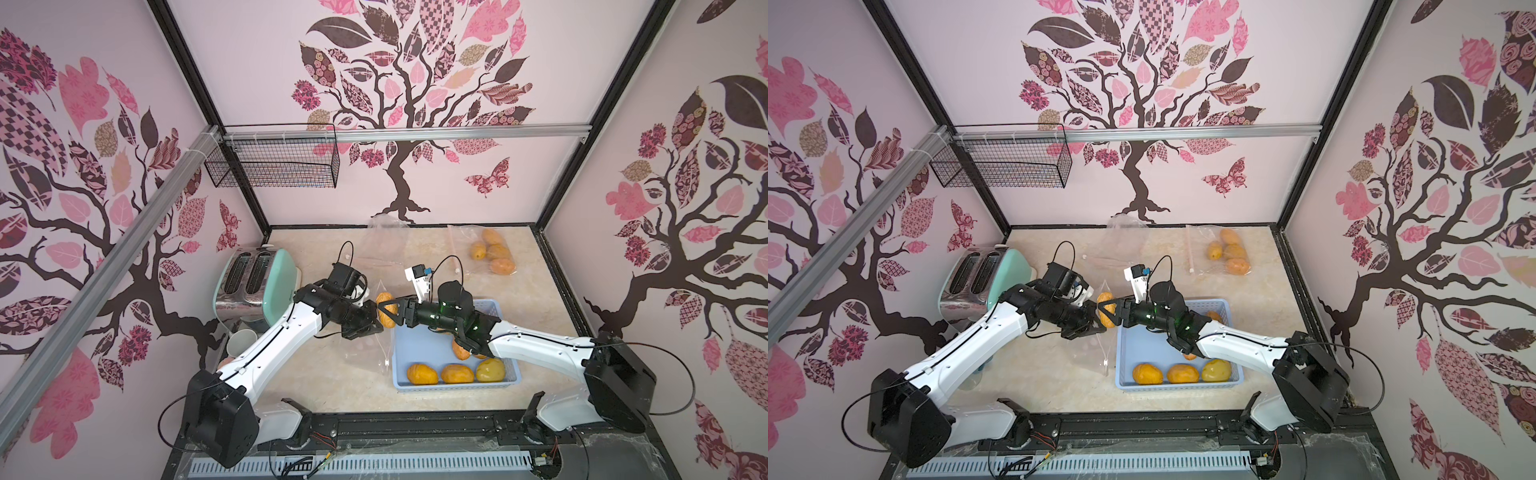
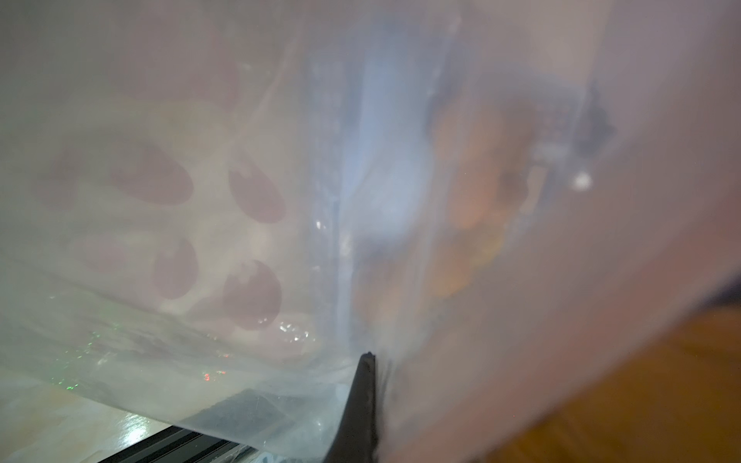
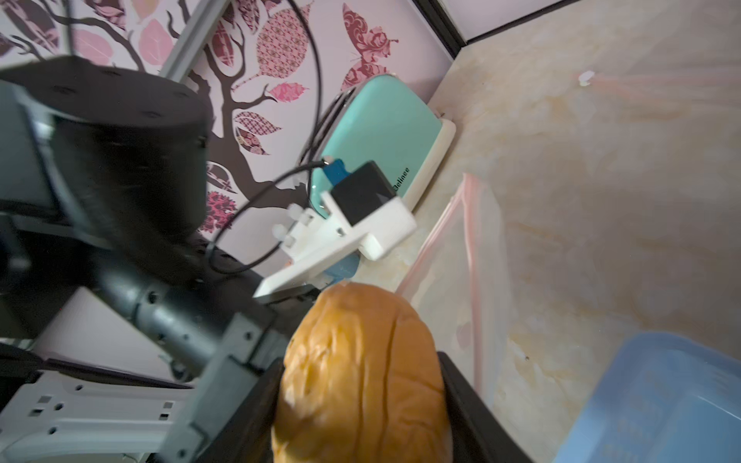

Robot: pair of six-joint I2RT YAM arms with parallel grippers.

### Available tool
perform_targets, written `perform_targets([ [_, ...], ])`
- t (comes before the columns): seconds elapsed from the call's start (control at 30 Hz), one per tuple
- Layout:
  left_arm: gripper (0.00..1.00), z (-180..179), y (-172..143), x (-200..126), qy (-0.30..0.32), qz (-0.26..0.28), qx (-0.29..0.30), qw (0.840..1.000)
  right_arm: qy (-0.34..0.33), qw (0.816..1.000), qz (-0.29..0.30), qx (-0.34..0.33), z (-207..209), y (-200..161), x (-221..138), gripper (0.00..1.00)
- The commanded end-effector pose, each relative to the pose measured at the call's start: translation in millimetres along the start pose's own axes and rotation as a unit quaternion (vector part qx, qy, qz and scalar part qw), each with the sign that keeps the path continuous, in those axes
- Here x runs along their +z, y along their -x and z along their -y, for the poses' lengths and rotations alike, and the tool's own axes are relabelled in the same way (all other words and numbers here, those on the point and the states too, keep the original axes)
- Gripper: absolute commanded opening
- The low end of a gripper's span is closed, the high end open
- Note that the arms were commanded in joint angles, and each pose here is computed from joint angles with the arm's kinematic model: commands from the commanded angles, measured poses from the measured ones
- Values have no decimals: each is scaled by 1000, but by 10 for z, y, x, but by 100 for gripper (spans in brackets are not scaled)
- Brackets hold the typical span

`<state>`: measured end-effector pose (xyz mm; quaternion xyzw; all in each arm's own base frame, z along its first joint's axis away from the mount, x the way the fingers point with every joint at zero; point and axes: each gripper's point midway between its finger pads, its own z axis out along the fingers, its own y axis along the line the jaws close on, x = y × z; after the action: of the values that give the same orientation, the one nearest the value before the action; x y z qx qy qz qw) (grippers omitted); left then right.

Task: Put the potatoes into a zipper bag and zip it
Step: Place the potato into the zipper food storage bag.

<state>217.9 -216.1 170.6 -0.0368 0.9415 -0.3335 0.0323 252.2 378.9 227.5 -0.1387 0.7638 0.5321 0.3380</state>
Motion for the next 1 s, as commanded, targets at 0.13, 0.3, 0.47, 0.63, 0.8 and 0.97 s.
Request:
perform_targets([
  [0.13, 0, 241, 40, -134, -40, 18, 28, 999, -49, 998, -21, -27, 211, -104, 67, 45],
  [0.3, 0, 159, 64, -121, -18, 24, 29, 999, -73, 996, -28, -48, 271, -139, 40, 48],
  [0.47, 0, 138, 73, -106, -12, 23, 30, 999, -79, 994, -41, -69, 252, -191, -1, 55],
  [0.63, 0, 115, 66, -89, -8, 21, 31, 999, -92, 991, -47, -90, 258, -179, -62, 65],
  [0.8, 0, 88, 55, -81, -4, 20, 32, 999, -83, 988, -55, -119, 121, -123, -154, 74],
  [0.97, 0, 64, 40, -99, 3, 20, 40, 999, -79, 983, -49, -160, -70, 23, -328, 79],
])
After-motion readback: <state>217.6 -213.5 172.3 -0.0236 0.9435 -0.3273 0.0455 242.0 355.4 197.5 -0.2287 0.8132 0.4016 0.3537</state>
